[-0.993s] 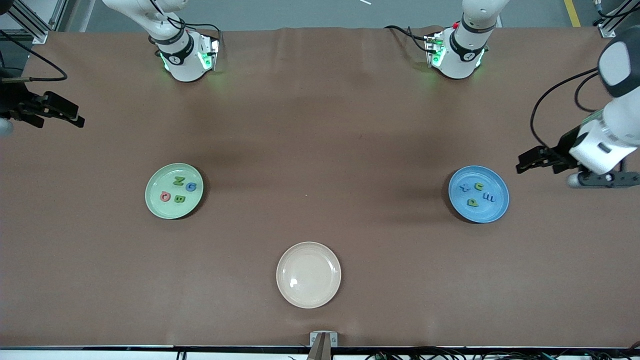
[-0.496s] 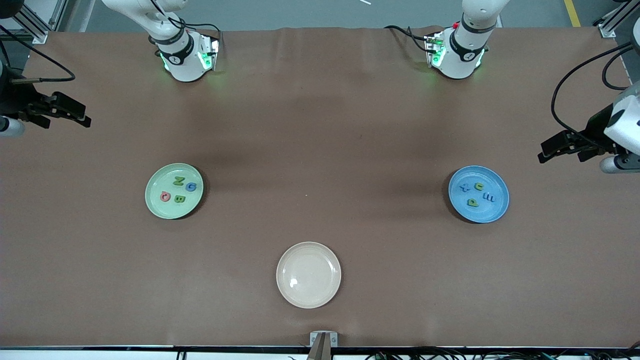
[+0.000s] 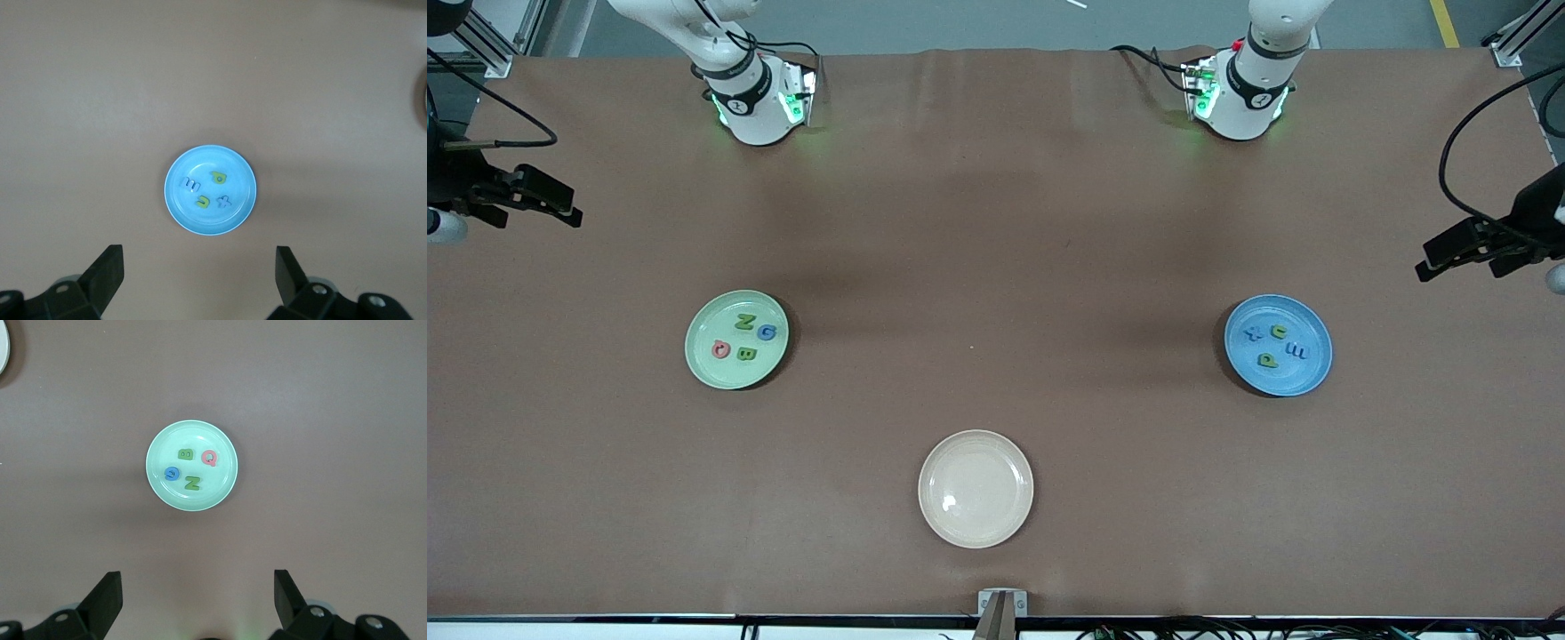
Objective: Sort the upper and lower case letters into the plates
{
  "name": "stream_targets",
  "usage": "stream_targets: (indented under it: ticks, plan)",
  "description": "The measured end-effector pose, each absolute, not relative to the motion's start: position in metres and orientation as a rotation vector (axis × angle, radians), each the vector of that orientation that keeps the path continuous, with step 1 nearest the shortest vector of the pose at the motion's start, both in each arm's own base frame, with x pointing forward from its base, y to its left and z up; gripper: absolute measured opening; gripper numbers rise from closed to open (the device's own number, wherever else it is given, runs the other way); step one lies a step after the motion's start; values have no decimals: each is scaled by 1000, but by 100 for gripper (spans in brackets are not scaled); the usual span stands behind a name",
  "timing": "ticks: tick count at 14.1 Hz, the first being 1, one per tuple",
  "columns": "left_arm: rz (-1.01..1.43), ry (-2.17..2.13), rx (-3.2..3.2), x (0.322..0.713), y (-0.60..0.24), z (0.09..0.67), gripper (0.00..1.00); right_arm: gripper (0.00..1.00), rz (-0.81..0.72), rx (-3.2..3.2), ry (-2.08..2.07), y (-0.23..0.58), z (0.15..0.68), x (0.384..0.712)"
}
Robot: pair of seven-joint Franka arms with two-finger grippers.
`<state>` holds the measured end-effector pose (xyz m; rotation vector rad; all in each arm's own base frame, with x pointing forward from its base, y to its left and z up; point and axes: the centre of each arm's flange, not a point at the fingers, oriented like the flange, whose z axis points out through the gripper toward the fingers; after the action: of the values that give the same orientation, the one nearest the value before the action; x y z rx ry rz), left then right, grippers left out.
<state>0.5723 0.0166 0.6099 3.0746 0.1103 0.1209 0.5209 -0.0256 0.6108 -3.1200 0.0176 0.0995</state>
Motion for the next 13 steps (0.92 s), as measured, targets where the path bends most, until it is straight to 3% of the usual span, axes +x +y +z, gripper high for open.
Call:
stream_targets:
  ticks: [13]
  plan:
    - [142,123,3067,574,23,617,100,100,85,-3121,7,-23,612,522]
